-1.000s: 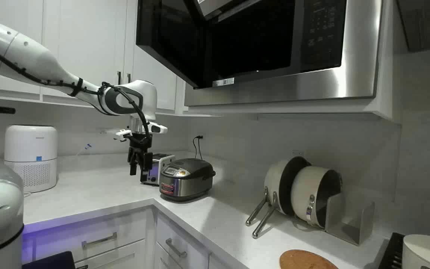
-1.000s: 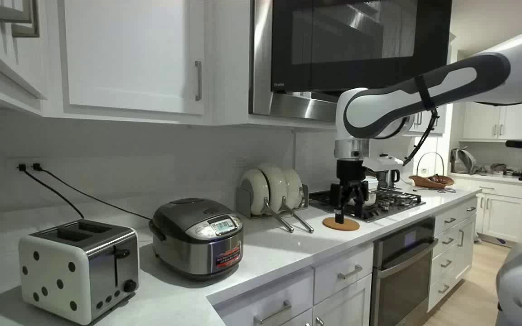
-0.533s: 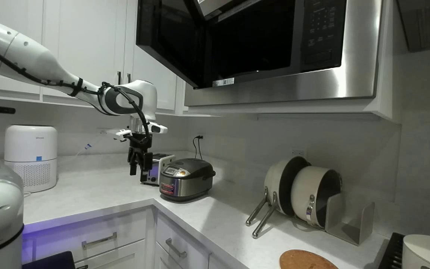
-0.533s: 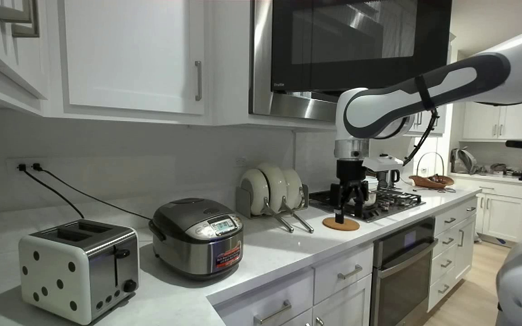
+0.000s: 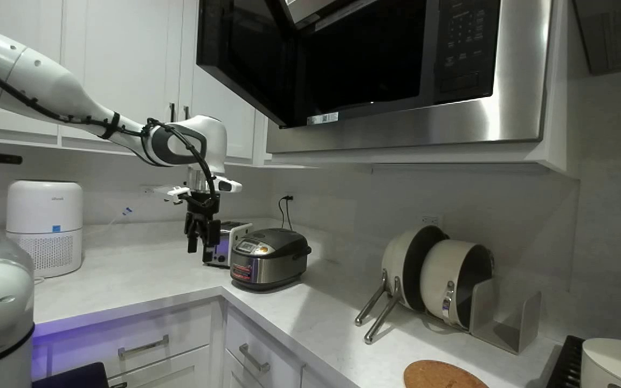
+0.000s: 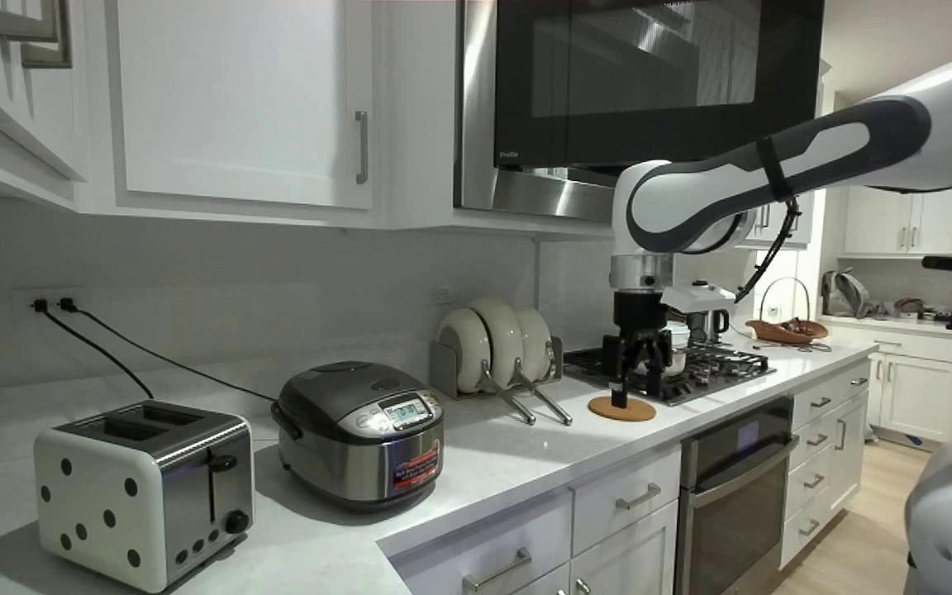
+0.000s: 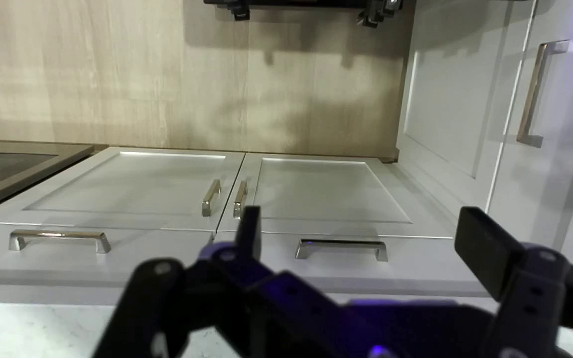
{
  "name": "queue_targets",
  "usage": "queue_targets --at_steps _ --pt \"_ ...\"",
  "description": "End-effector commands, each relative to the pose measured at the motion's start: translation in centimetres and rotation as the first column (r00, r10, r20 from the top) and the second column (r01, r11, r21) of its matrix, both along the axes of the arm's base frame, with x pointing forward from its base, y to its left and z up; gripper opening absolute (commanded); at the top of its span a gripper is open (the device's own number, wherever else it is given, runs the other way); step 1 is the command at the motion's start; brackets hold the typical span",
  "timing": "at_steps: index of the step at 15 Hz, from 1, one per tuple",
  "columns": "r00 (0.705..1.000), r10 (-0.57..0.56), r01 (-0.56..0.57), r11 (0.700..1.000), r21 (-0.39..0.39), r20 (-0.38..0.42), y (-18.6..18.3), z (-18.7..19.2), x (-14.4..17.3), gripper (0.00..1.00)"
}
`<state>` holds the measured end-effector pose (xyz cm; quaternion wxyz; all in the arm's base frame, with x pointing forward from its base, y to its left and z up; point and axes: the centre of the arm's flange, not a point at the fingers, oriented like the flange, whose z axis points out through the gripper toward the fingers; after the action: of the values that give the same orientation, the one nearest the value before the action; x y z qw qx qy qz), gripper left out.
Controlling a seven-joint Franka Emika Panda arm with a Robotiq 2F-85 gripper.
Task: Close the microwave door and open the rice cooker
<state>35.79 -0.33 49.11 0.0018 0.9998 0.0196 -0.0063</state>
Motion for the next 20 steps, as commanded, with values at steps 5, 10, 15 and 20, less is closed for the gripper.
queue_targets --at_steps 5,10,15,20 --pt "1.000 0.000 0.000 1.000 0.000 0.000 0.0 0.0 0.0 1.00" --pt "0.997 0.062 -0.058 0.996 -0.073 0.045 2.3 2.9 -0.1 1.00" --pt "0.964 0.218 -0.188 0.964 -0.190 0.153 7.2 8.7 -1.8 1.00" --pt "0.921 0.300 -0.215 0.925 -0.314 0.250 10.2 13.7 -4.4 1.00"
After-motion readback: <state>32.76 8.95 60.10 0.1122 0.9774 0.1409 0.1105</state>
